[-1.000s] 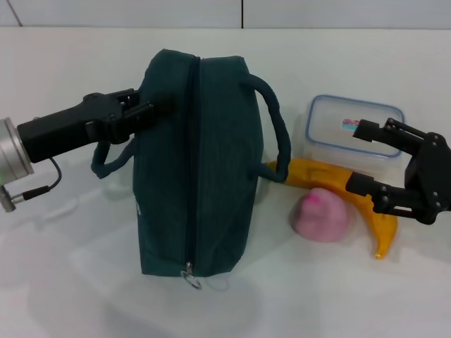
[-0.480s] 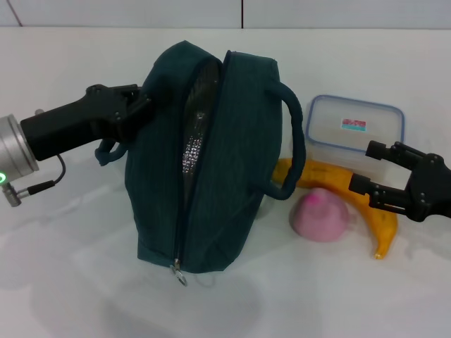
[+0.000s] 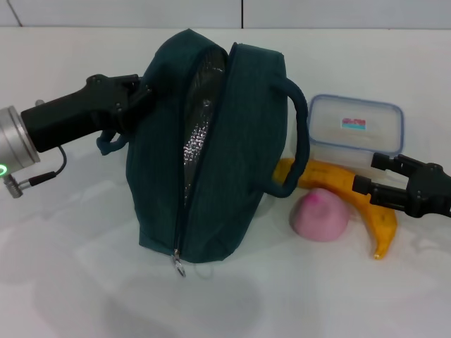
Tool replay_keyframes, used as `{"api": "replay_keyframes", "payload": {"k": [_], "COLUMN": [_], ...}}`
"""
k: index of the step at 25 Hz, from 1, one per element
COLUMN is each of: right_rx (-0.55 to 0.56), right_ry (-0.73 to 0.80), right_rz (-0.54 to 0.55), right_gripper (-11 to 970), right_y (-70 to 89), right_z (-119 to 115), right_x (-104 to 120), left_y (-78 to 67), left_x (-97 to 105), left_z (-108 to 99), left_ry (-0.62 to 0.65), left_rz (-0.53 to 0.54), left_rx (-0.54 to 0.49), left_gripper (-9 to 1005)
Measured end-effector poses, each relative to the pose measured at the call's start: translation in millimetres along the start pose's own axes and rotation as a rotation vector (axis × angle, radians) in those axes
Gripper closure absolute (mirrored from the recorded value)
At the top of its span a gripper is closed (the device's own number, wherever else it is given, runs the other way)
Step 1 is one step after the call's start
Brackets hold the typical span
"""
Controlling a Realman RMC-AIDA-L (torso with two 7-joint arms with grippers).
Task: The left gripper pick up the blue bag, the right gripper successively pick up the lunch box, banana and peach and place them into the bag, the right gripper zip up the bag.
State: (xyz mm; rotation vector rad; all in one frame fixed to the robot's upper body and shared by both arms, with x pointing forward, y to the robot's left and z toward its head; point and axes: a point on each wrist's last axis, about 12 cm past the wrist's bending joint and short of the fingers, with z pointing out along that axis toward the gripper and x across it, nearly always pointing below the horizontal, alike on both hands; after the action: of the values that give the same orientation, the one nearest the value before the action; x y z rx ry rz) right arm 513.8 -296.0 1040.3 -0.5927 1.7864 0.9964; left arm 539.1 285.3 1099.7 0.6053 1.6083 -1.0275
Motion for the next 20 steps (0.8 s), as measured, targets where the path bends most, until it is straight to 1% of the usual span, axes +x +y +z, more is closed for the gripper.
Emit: {"api": "replay_keyframes", "payload": {"k": [6,11,16,20], "right_rx": [0.051,0.122,0.151,0.229], "right_ry": [0.015,-0.023,-0.077,-0.185], "right_rz": [0.009,0.017,0.029,0.077], "right_gripper": [126,130,135,138], "right_y": [-8.2,-18.1,-21.5,-23.3], "right_z": [3,1,-9,-24], "right_x": [-3,-10,-14,-11], "left_y": [0.7,-0.3,-0.7,-0.5], "left_x": [-1,1,1,0], "left_z": [-1,-2,-3,-3], "left_ry": [-0.004,-0.006,-0.020,-0.031], "left_rz": [0.007,0.025,0.029,0.029], "left_rx": [-0.003,-0.006,-0.013,-0.015], "left_gripper": [952,953,953,953]}}
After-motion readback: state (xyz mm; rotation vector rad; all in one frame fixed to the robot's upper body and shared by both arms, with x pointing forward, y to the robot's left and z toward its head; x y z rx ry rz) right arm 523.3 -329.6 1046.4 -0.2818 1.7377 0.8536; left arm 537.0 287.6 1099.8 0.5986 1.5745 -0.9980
